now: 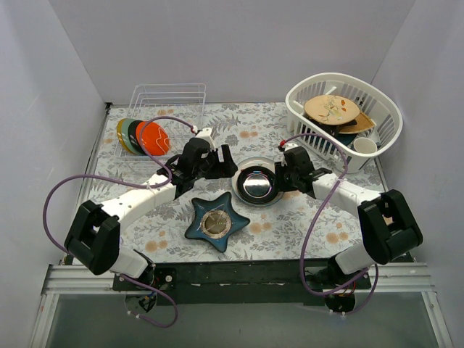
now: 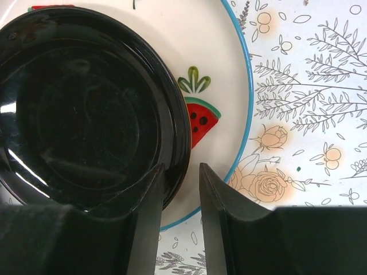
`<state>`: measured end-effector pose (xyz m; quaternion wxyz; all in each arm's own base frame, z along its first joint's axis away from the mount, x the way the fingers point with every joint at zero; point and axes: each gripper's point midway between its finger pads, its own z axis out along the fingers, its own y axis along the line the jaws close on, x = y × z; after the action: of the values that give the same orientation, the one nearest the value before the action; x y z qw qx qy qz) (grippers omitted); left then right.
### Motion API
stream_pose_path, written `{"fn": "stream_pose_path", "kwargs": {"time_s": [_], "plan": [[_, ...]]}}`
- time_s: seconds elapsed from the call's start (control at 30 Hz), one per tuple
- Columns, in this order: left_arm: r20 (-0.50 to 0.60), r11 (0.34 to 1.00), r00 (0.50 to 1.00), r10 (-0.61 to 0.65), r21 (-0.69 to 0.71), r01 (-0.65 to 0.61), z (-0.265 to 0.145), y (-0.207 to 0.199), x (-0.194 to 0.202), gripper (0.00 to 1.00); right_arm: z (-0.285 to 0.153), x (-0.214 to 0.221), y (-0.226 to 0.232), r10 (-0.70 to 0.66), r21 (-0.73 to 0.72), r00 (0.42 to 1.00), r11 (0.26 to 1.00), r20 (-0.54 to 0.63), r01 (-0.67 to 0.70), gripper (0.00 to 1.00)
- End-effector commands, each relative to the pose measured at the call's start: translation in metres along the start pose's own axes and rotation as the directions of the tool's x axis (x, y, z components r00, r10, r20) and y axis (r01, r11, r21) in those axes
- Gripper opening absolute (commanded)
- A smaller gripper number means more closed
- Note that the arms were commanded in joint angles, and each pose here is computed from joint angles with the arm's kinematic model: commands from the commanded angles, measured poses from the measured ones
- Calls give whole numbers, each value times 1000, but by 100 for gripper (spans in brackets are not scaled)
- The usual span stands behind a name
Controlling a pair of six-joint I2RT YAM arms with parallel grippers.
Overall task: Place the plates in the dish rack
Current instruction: Pick up the plate at the center of the board.
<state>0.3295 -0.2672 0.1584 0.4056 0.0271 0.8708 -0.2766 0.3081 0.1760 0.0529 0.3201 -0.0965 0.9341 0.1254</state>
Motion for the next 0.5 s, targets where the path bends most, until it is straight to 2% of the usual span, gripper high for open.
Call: {"fn": "stream_pose_path", "kwargs": {"time_s": [0.0,0.07,0.17,0.33,0.47], "plan": [[48,1000,999,1,3,-1,-13,-4,-11,77,6,2,2,14,-28,1000,1000,6,-14,36],[45,1000,999,0,2,0,-13,-3,-10,77,6,2,4,14,-39,1000,999,4,-14,34],[46,1000,999,-2,1,2,-14,-2,-9,77,7,2,5,15,-47,1000,999,3,-15,25],[45,1000,999,-3,-4,3,-14,-1,-8,77,2,-4,4,12,-39,1000,999,19,-11,4],[42,1000,999,-6,-4,6,-13,-1,-7,77,-7,-14,5,5,-34,999,999,39,-3,1]]}}
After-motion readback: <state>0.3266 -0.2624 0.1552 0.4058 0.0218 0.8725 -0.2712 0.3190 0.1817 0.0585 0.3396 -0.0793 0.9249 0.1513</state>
